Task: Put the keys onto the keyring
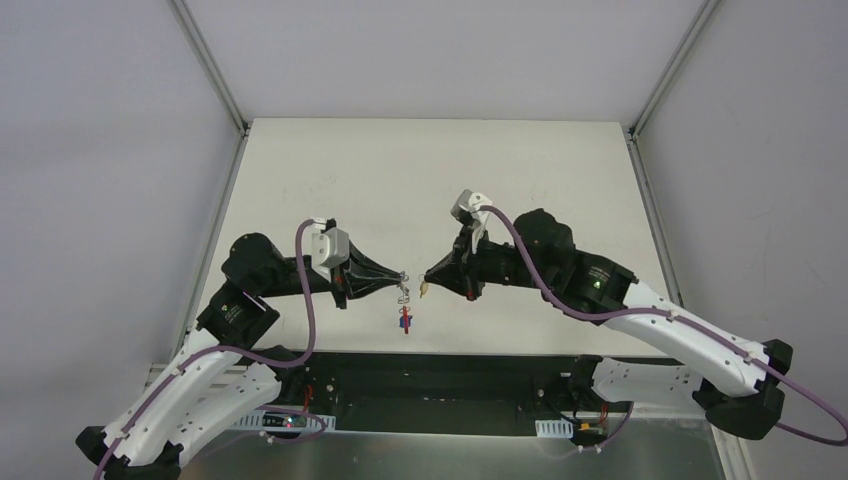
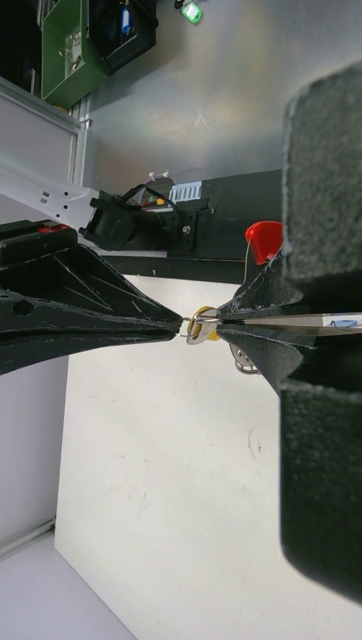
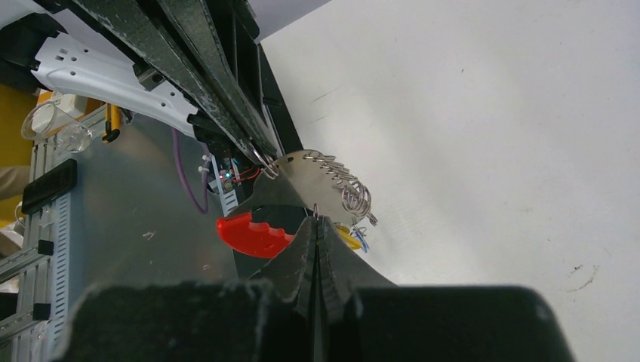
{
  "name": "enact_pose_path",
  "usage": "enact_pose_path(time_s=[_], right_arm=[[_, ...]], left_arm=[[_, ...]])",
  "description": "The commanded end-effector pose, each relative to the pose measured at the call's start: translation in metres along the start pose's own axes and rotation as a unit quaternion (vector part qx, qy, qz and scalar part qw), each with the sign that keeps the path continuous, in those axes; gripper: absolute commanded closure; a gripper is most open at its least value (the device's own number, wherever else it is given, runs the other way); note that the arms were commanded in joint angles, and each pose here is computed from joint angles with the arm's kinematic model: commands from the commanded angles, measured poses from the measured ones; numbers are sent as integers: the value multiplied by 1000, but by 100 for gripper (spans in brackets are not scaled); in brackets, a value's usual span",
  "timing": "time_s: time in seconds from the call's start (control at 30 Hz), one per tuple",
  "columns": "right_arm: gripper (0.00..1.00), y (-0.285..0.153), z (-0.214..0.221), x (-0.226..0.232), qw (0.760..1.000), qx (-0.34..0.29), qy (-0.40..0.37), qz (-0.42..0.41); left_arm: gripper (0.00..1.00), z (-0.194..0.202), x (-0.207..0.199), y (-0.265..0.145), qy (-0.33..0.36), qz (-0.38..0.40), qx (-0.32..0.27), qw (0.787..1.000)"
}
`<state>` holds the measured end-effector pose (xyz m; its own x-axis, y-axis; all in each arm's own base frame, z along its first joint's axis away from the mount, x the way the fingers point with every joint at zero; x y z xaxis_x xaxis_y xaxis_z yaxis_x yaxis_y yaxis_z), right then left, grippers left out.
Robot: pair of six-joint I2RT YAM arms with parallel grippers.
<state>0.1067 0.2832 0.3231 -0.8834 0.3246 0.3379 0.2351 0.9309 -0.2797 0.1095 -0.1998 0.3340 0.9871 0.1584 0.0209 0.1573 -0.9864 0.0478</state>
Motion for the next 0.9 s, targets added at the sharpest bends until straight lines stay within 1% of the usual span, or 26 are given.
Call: enact_pose_path(time_s=[0.0,0.33,0.6,0.87], right_arm=[[100,0,-24,13,999,-20,-27,-34],[100,5,-38,23,998,-21,-28,-61],[100,7,-42,27,997,-17,-28,-75],[100,10,-47,29,996,-21,-28,-82]], left_arm=[[100,-14,-1,-2,24,1,-27,999],[100,-13,4,-4,27,-22,-25,999],[100,-12,8,-5,31,-40,-25,998],[100,-12,8,-5,31,-38,-25,999]])
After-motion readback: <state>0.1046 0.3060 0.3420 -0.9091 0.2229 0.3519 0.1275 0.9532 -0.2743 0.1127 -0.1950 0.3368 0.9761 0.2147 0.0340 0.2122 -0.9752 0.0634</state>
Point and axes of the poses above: each gripper's point midway between its finger pads, its own y axis out along the fingers, its own x axis along the line the jaws close on, z = x × y, the point moved 4 cm from there along -y, back along the fingers, and after that the axes turned 2 degrees about y, right-handed, at the moved point
